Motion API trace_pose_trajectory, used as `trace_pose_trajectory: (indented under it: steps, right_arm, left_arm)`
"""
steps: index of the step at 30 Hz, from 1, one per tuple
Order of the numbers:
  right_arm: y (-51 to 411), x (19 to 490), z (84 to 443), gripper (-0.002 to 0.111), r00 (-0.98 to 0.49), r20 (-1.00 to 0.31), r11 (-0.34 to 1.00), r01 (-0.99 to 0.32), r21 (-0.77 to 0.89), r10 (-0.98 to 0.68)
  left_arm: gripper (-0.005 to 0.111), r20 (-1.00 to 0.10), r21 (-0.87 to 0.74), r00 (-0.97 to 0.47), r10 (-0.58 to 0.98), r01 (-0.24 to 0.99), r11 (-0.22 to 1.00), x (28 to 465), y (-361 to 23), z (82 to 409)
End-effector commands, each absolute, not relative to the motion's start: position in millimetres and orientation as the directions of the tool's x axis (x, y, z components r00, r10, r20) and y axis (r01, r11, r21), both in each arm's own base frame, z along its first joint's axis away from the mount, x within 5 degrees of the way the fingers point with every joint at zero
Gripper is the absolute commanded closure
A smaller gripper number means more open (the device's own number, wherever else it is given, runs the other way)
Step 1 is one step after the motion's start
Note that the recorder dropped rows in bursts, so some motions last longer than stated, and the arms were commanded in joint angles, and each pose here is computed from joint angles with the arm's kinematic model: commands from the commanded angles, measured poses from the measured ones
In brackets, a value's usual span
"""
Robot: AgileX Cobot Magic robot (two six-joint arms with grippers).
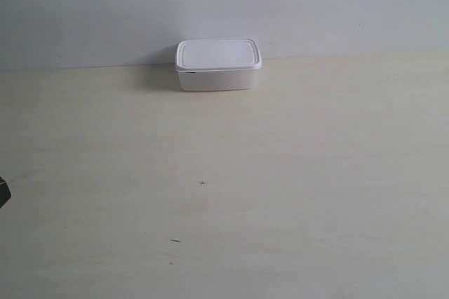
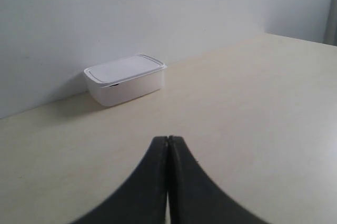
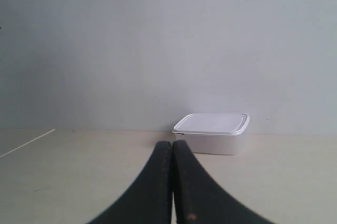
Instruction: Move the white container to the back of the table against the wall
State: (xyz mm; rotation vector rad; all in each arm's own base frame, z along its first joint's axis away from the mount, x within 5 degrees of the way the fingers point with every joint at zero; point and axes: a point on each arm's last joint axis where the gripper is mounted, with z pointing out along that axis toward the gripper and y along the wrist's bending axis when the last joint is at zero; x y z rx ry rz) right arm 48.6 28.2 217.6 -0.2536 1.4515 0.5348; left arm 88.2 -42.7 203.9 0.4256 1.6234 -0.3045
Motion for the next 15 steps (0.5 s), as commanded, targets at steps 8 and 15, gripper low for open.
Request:
trace_pose_trajectory:
  steps: [8,15]
  right_arm:
    - [28,48,216,0.108,0.029,-0.98,0.858,-0.489,0.157,0.196]
    - [27,49,216,0.108,0.037,-0.98,0.873,-0.462,0.157,0.196]
  left_arm:
    - [0.107,-0.994,0.108,0.053,0.094,0.493,0.863,78,-45,212]
    - [0.107,-0.971,0.128,0.236,0.023,0.44,0.889,61,-34,228]
